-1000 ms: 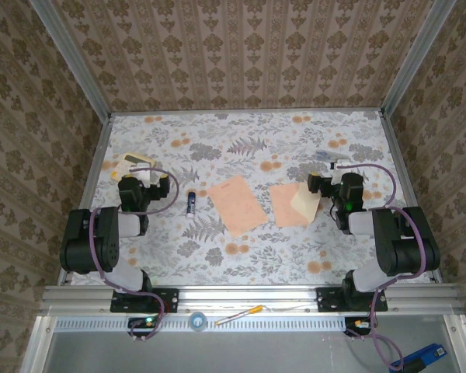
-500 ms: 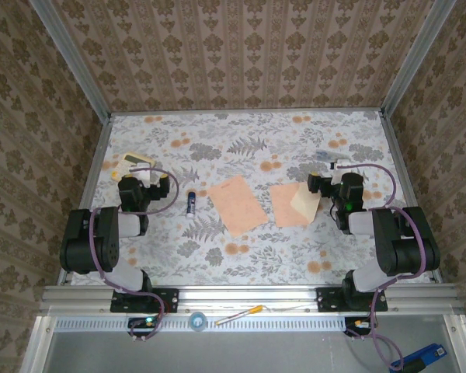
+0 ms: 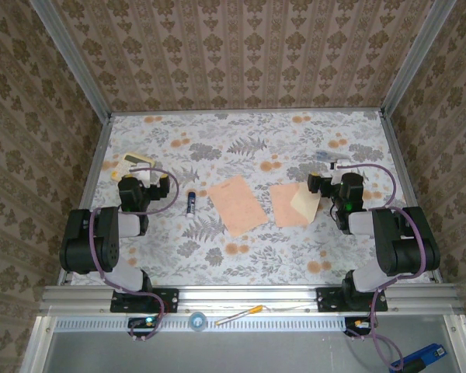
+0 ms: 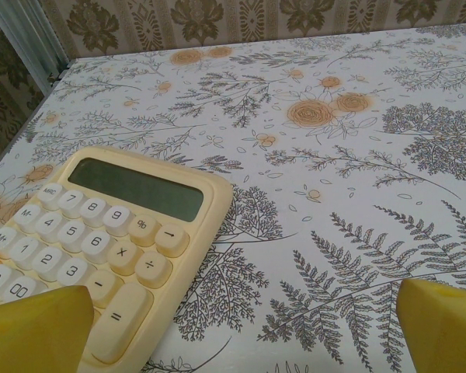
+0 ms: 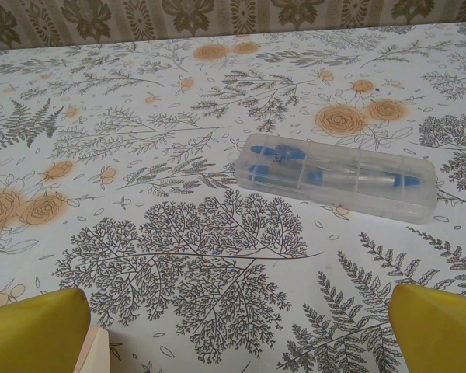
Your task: Place the letter into the envelope and seal it
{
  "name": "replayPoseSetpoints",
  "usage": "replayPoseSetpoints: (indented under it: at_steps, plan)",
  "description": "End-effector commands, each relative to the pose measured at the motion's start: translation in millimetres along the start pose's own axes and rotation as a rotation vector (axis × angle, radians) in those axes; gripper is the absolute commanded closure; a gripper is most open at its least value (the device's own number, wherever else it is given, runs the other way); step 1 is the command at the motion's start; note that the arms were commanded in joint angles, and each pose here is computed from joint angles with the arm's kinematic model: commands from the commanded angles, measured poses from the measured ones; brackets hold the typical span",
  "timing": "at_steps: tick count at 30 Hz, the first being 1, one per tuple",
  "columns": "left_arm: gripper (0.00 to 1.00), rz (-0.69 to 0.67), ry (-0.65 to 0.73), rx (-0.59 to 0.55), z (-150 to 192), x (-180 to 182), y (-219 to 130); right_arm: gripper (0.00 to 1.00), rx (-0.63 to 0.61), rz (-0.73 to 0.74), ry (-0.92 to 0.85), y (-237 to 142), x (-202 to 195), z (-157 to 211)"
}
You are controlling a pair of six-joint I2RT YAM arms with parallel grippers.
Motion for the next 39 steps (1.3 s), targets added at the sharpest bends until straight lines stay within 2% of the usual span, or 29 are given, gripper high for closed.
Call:
replayPoseSetpoints:
  at_steps: [1, 6, 9, 12, 15, 19, 23, 27, 35, 39]
  plan:
    - [0.00, -0.021, -0.007, -0.024, -8.8, 4.6, 0.1, 0.00, -0.035, 0.026, -0.017, 0.2, -2.3, -8.7]
    - [0.00, -0.054, -0.033, 0.032, -46.6, 13.4, -10.8, 0.00, -0.003, 0.016, -0.013, -3.2, -1.0, -23.9]
    - [0.00, -0.073, -0.112, 0.094, -78.9, 19.2, -22.7, 0.00, 0.013, 0.015, 0.015, -16.8, 0.5, -40.2]
    - [0.00, 0.004, -0.165, 0.101, -107.8, 10.9, -41.0, 0.00, 0.017, -0.014, 0.086, -35.0, 6.6, -56.9]
    - [0.00, 0.094, -0.238, 0.084, -130.7, -0.2, -64.3, 0.00, 0.009, -0.113, 0.121, -55.6, 22.7, -78.8]
    - [0.00, 0.190, -0.268, 0.088, -155.3, -11.6, -92.4, 0.00, 0.053, -0.199, 0.208, -77.7, 43.0, -106.4]
    - [0.00, 0.243, -0.309, 0.111, -166.8, -18.4, -110.1, 0.00, 0.074, -0.226, 0.221, -89.6, 61.3, -121.0]
    - [0.00, 0.249, -0.342, 0.163, -169.6, -20.0, -114.2, 0.00, 0.129, -0.182, 0.287, -90.5, 67.3, -123.3]
    - [0.00, 0.331, -0.289, 0.241, -171.1, -47.3, -101.7, 0.00, 0.305, -0.186, 0.260, -84.6, 106.5, -105.3]
    - [0.00, 0.359, -0.255, 0.280, -167.3, -64.9, -91.1, 0.00, 0.338, -0.204, 0.269, -84.8, 121.3, -96.9]
Point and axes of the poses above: each hand's point on the last joint's axis, 136 mm out from that joint toward the fingers, its own y axis out along the fingers, its own x axis along the line the jaws close on, z = x × y, the point moved 4 cm from there along -y, back along the fingers, and after that the axes turned 1 degree about y, right-handed, at the moved point
